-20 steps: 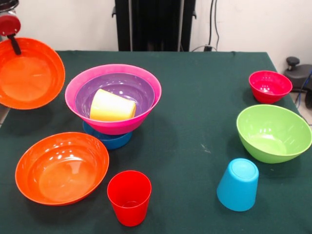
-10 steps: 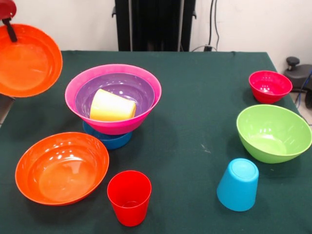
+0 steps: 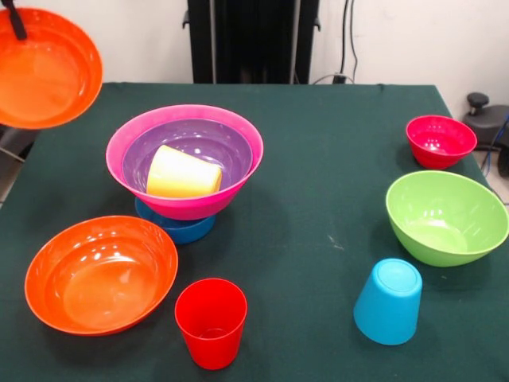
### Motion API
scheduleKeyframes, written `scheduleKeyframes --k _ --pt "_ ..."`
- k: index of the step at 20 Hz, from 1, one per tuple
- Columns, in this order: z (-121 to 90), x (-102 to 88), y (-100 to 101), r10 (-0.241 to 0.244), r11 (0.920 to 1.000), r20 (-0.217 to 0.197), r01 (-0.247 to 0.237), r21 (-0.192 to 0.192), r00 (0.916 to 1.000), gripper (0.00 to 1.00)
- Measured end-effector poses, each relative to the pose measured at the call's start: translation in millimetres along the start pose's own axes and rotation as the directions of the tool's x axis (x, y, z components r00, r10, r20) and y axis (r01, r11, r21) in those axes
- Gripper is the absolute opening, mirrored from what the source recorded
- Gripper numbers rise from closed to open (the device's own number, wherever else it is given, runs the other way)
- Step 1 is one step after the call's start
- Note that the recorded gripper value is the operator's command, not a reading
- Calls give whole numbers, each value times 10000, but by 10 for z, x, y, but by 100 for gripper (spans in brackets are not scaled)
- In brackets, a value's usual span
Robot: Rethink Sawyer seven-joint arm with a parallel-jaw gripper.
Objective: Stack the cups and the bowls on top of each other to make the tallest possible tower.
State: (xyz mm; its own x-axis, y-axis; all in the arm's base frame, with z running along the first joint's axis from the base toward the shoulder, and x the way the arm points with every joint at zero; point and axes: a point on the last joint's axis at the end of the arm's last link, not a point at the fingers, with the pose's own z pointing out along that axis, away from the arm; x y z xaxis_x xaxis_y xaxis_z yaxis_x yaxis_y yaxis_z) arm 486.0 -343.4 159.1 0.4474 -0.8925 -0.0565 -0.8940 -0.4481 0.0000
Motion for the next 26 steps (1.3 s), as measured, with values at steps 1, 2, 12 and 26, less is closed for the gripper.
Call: scheduleKeyframes --k 1,2,12,26 --pt "-40 -15 -6 -4 10000 24 4 66 10000 0" --pt "-100 -38 -24 -16 9998 73 14 188 10000 0" --pt "-254 -165 -258 -435 9956 215 416 834 9988 0" --pt "-274 -627 -815 -1493 9529 255 1369 2708 9885 0"
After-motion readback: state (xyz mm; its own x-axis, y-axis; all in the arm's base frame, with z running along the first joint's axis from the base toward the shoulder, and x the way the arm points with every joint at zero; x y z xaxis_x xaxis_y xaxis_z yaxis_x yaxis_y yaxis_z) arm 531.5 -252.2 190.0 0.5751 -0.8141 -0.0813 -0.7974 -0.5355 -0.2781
